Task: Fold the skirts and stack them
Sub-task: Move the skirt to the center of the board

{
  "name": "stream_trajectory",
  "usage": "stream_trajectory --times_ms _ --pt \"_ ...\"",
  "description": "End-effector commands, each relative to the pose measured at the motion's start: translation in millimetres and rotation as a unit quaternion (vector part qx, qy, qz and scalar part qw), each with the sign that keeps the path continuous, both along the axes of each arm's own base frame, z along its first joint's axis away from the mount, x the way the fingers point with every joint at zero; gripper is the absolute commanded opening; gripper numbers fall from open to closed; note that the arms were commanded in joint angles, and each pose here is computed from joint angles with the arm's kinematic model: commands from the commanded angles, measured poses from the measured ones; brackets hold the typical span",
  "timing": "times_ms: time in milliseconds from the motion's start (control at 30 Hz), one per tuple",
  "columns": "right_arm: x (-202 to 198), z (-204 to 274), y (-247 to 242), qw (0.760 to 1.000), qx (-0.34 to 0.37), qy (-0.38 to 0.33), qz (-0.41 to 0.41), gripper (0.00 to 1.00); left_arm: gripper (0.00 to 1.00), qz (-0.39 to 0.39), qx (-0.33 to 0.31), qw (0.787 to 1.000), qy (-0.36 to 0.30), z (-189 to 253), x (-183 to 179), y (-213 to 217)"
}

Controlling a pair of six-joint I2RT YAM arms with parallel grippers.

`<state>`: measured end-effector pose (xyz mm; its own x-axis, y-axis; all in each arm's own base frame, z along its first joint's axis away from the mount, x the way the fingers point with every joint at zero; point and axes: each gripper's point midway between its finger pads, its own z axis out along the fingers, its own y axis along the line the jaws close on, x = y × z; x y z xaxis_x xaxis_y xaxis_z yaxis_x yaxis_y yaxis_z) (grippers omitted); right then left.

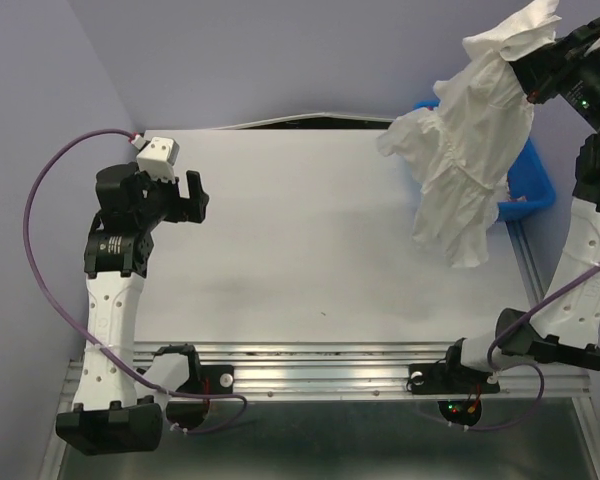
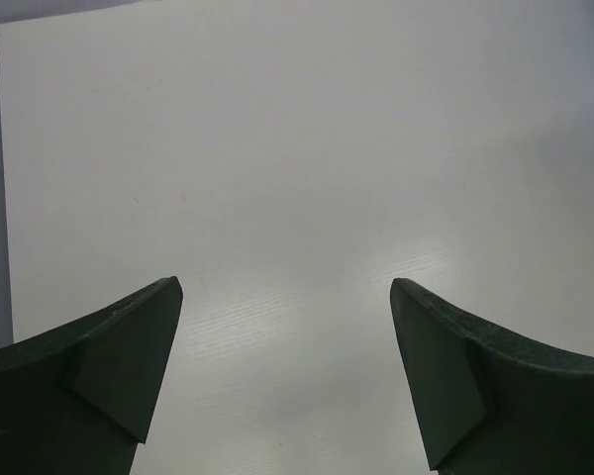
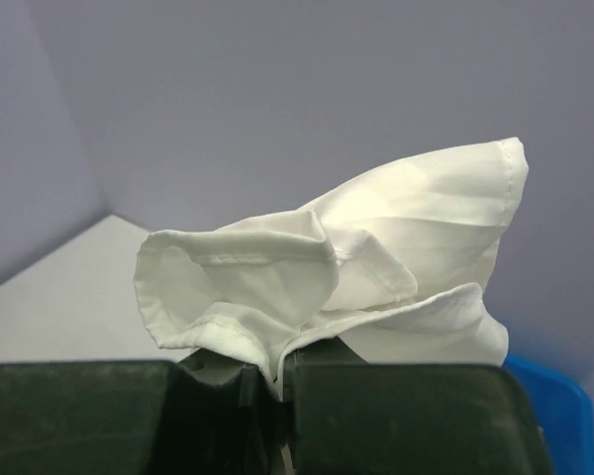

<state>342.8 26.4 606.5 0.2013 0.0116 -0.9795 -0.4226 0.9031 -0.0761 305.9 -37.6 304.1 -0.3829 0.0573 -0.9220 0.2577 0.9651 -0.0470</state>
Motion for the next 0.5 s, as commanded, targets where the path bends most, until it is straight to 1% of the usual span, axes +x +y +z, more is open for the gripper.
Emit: stream_trajectory --times_ms 0,33,67,100,133,167,200,233,267,300,333,367,400,433,467 --pt "-29 28 40 0.99 0.051 -0.029 0.131 0.01 0.98 -0.014 -0.017 0.998 -0.055 42 -2 -5" --pt "-31 25 43 0.987 0.063 -0.017 0.148 0.01 0.98 -0.018 -0.018 0.998 -0.057 44 -2 -6" --pt "-31 18 48 0.981 0.096 0.014 0.169 0.01 0.98 -0.022 -0.018 0.998 -0.059 46 -4 -7" --pt "-40 14 61 0.974 0.093 0.023 0.206 0.01 0.98 -0.032 -0.018 0.997 -0.061 47 -6 -10" --pt "-26 -13 65 0.967 0.111 0.065 0.222 0.01 0.98 -0.039 -0.016 0.997 -0.064 48 -9 -12" --pt "-22 -27 73 0.965 0.101 0.074 0.232 0.01 0.98 -0.044 -0.015 0.997 -0.067 48 -10 -13" --pt "-24 -42 96 0.957 0.095 0.088 0.26 0.01 0.98 -0.048 -0.014 0.996 -0.07 48 -12 -14" --pt "-25 -63 109 0.951 0.092 0.119 0.27 0.01 0.99 -0.054 -0.01 0.996 -0.074 47 -15 -15" --pt "-25 -98 139 0.938 0.071 0.15 0.304 0.01 0.98 -0.059 -0.006 0.995 -0.077 46 -17 -16" --pt "-24 -120 152 0.931 0.07 0.18 0.309 0.01 0.98 -0.062 -0.004 0.995 -0.078 45 -20 -16" --pt "-27 -148 165 0.918 0.067 0.224 0.32 0.01 0.99 -0.071 -0.002 0.994 -0.081 43 -24 -19" --pt "-23 -178 176 0.911 0.046 0.246 0.328 0.01 0.99 -0.083 0.008 0.993 -0.085 42 -27 -20" --pt "-18 -221 184 0.899 0.042 0.297 0.318 0.01 0.98 -0.091 0.013 0.993 -0.08 37 -30 -22" --pt "-19 -248 194 0.887 0.036 0.329 0.321 0.01 0.99 -0.107 0.016 0.991 -0.077 32 -33 -26" --pt "-13 -272 193 0.885 0.03 0.343 0.314 0.01 0.98 -0.113 0.024 0.99 -0.079 30 -38 -26"
